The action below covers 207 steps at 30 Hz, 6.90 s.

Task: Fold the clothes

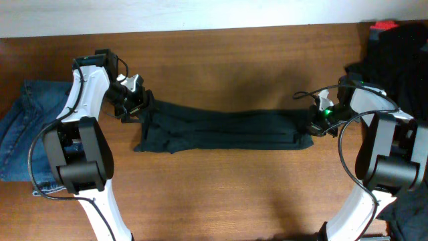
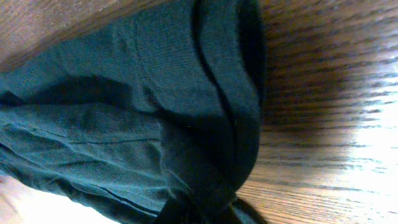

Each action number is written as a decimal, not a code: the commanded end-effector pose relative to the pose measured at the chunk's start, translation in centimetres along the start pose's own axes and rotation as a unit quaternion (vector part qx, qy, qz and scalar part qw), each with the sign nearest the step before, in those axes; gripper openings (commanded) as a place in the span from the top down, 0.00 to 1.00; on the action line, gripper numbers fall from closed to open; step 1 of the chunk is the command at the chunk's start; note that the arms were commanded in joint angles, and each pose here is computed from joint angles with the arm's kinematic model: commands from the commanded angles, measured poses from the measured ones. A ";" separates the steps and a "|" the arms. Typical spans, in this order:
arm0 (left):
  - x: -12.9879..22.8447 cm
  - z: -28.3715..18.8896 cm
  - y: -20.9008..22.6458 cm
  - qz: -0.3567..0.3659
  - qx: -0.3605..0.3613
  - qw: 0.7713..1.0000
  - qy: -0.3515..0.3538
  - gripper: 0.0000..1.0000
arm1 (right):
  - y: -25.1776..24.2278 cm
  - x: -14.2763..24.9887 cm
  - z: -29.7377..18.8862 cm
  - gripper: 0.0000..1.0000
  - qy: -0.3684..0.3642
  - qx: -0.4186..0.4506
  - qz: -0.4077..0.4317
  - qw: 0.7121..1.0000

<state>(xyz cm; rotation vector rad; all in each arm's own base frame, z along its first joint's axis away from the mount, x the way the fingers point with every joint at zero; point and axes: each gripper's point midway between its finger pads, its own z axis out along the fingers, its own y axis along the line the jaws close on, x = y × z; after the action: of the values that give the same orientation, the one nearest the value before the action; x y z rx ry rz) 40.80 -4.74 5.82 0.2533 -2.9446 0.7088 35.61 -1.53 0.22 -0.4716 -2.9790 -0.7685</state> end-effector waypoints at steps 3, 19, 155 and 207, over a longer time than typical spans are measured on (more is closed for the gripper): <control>-0.4 -3.6 -1.6 0.033 0.005 0.998 -0.050 0.34 | -2.7 -2.0 -3.8 0.96 -0.023 0.048 0.022 0.998; -0.8 -6.3 -3.0 0.057 0.006 0.993 -0.099 0.33 | 8.4 -1.9 -7.0 0.96 0.004 0.101 -0.116 0.988; 3.9 2.1 -5.1 0.091 -0.012 0.996 -0.005 0.01 | 15.9 -2.8 -13.1 0.55 -0.133 0.152 -0.244 0.949; 0.3 -8.5 3.9 0.005 0.000 0.973 -0.229 1.00 | 15.5 -2.0 -13.0 0.56 -0.117 0.155 -0.239 0.951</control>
<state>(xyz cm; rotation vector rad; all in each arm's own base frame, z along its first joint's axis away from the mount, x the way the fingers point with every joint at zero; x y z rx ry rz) 39.84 2.16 9.22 0.4891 -3.3094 0.7250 41.44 4.92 18.58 0.1923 -3.3892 -0.2662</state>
